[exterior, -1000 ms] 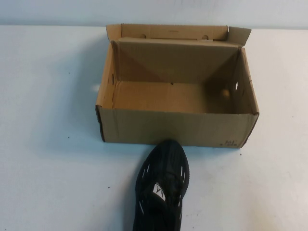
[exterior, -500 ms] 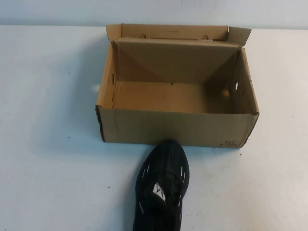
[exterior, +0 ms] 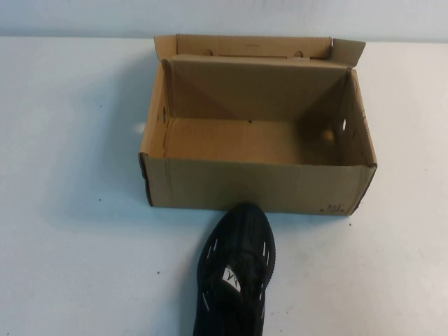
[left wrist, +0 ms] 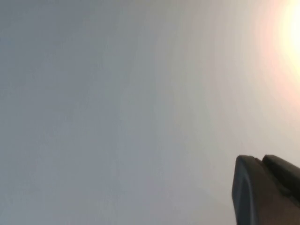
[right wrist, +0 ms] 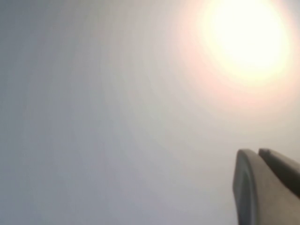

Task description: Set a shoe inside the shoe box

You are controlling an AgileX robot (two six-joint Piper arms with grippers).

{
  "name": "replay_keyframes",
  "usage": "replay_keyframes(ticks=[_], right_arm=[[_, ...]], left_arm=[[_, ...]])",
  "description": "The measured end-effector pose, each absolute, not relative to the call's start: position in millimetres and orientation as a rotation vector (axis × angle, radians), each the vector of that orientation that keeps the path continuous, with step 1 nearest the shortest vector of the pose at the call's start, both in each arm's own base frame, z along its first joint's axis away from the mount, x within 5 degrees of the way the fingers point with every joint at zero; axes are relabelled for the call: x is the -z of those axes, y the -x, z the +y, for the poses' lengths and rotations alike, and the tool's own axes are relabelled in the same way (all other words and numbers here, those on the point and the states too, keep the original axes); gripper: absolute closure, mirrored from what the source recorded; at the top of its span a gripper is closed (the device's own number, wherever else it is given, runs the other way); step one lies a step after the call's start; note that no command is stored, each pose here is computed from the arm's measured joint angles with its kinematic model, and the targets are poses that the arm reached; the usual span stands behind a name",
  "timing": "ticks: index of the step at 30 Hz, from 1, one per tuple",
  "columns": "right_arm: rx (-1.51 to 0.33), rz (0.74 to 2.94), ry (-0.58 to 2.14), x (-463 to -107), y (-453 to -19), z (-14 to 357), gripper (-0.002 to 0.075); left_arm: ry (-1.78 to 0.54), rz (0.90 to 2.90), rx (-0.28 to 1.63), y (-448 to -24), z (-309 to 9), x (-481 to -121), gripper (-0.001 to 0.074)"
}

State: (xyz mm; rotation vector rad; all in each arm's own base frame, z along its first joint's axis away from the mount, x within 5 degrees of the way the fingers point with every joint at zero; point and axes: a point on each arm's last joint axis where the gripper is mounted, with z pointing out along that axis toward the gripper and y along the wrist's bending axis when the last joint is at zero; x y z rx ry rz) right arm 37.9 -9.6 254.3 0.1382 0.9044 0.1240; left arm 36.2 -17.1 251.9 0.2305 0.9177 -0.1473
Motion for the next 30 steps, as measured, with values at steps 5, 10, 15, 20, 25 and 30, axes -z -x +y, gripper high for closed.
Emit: replay_keyframes(ticks=[5, 10, 15, 20, 25, 30], right_arm=[[-0.143, 0.712, -0.258, -266.1, -25.7, -20.3, 0.0742], [-0.216, 0.648, -0.319, -299.6, -14.6, -24.6, 0.0742], [-0.306, 0.692, -0.269, -343.1, 0.5, -19.0, 0.0742], [-0.356, 0.762, -0.212, -385.0, 8.2, -12.8, 0.0742], [-0.396, 1.0, -0.142, -411.6, -14.7, -0.5, 0.0742], [-0.423, 1.341, -0.075, -409.1, -57.2, 14.1, 0.0742]], left_arm=[[-0.142, 0.676, 0.251, -20.7, -12.7, -268.8, 0.0736], [0.012, 0.605, 0.38, -11.6, -1.6, -298.3, 0.0736], [0.022, 0.566, 0.397, 6.5, 2.4, -342.3, 0.0736], [0.021, 0.612, 0.401, 18.4, 4.4, -378.8, 0.0736], [0.021, 0.884, 0.391, 3.5, 1.0, -400.0, 0.0736], [0.023, 1.207, 0.371, -24.4, -5.0, -391.5, 0.0736]])
